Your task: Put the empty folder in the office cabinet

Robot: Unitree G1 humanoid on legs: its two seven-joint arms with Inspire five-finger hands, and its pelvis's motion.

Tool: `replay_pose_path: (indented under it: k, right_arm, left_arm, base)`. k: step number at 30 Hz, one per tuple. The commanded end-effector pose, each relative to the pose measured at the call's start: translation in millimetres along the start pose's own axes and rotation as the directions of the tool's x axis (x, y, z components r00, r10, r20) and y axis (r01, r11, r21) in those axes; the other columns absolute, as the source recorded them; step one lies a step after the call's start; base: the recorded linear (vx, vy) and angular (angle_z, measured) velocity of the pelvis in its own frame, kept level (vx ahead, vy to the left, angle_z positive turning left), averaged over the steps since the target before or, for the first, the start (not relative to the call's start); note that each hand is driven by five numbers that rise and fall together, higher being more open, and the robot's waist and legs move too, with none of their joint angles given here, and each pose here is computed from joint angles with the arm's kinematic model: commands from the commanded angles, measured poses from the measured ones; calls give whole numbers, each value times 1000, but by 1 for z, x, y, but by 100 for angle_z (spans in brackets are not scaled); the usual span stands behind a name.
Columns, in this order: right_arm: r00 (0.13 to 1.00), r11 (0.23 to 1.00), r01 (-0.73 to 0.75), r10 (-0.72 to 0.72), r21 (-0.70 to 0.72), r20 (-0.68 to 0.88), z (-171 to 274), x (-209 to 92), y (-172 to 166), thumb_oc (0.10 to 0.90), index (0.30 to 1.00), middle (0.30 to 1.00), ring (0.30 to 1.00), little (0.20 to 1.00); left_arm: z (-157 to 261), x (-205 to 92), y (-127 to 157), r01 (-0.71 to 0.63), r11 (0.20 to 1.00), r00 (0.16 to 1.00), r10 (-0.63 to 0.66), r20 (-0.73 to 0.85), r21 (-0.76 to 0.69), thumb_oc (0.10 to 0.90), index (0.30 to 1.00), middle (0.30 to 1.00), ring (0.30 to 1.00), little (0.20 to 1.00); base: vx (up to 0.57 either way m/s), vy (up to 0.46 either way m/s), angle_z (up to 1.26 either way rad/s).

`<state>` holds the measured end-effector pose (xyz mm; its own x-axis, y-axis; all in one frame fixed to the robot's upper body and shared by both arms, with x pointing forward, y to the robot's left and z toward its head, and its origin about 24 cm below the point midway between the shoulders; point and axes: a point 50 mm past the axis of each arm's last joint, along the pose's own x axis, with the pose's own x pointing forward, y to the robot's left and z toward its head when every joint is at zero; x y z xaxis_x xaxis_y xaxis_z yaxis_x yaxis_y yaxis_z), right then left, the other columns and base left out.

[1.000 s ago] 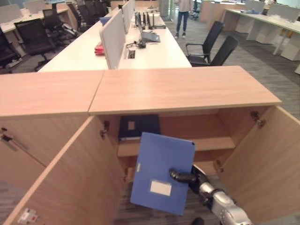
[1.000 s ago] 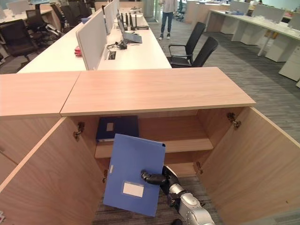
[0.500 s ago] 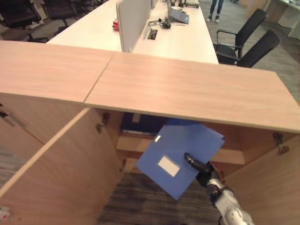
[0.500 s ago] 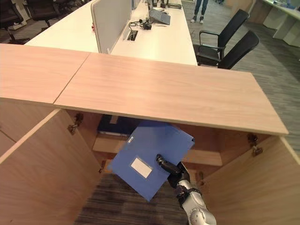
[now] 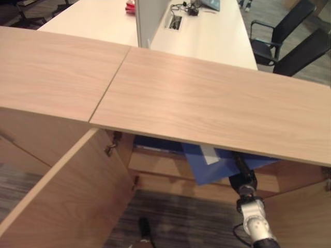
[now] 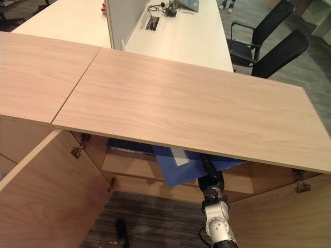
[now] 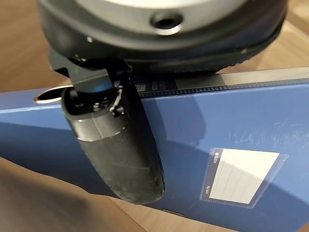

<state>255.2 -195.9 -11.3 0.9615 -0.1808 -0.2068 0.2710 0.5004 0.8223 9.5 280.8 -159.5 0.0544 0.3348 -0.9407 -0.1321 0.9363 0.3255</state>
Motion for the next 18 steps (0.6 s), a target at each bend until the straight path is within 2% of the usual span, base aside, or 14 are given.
replay_pose_path:
  k: [1,4,5,9,13,18]
  right_arm:
    - [920,955,-288,256,69,297,55,17,64,400,300,300,300,300]
    - [912,941,-312,259,131,317,52,19,73,400,300,300,300,300]
    - [910,930,-313,236,193,342,51,20,73,400,300,300,300,300]
    - [904,915,-309,198,258,379,52,20,72,400,300,300,300,300]
    - [896,950,-255,161,181,413,62,22,74,400,300,300,300,300]
    - [847,923,-295,134,245,515,83,27,85,400,300,300,300,300]
  left_arm:
    - [-24,-2,15,-66,995,993,73,-91,79,800,900,900,900,900]
    - [-13,-1,15,-80,993,995,85,-57,84,800,900,900,900,900]
    - [-8,-1,13,-85,992,995,89,-39,94,800,900,900,900,900]
    - [-3,-1,11,-92,989,995,95,-19,112,800,900,900,900,900]
    - [6,0,6,-91,988,996,91,5,122,800,900,900,900,900]
    - [10,0,-7,-55,992,995,46,85,109,800,900,900,900,900]
  base:
    - [-83,60,-12]
    - [-63,48,-18]
    - [-40,40,-9]
    - [-34,24,-1]
    - [-59,26,6]
    - [-94,46,1]
